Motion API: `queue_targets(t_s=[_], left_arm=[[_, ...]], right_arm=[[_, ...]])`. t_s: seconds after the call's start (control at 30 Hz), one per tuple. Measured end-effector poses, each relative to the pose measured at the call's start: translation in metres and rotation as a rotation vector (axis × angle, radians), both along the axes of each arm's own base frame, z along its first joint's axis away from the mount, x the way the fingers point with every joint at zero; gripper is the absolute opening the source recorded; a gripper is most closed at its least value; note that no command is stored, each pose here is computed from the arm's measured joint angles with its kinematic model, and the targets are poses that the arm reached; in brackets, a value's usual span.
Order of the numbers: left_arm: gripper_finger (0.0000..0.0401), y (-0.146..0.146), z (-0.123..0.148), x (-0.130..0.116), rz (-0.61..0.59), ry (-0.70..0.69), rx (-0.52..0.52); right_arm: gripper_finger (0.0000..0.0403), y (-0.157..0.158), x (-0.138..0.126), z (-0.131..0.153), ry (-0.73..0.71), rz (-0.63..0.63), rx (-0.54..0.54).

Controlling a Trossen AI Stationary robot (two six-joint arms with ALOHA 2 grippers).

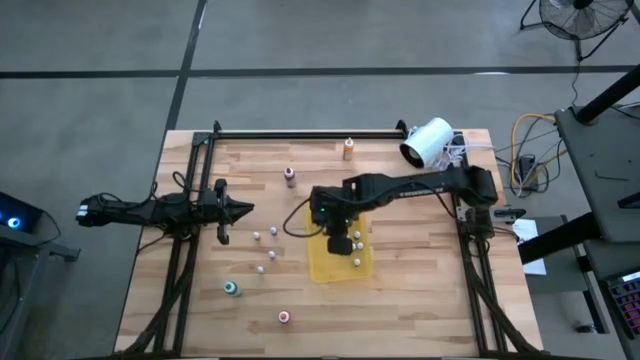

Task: Pick & Place food coloring
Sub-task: Put the small red food coloring bottle into the yellow bin

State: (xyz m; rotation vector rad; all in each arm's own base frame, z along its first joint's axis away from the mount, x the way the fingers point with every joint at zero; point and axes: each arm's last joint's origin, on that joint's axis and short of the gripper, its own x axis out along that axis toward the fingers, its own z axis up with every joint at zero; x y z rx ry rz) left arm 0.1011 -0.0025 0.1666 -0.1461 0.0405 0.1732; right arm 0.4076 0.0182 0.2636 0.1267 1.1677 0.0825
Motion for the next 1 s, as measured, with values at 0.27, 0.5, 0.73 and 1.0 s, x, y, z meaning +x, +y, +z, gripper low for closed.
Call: queue_targets(t_s=[0.27,0.5,0.73,1.0], left_arm=[[0.0000,0.000,0.000,0.000,0.000,0.004,0.000],[0.0000,0.000,0.000,0.000,0.000,0.006,0.000],[0.0000,0.000,0.000,0.000,0.000,0.006,0.001],[0.0000,0.000,-0.001,0.000,0.000,0.006,0.000]], right_arm=[[0.0061,0.019,-0.018,-0.013,0.038,-0.060,0.043],[0.0061,0.036,-0.023,-0.015,0.041,0.069,0.032],[0.0061,0.043,-0.030,-0.028,0.061,0.248,-0.036],[0.0061,0.056,-0.037,-0.049,0.067,0.372,-0.071]])
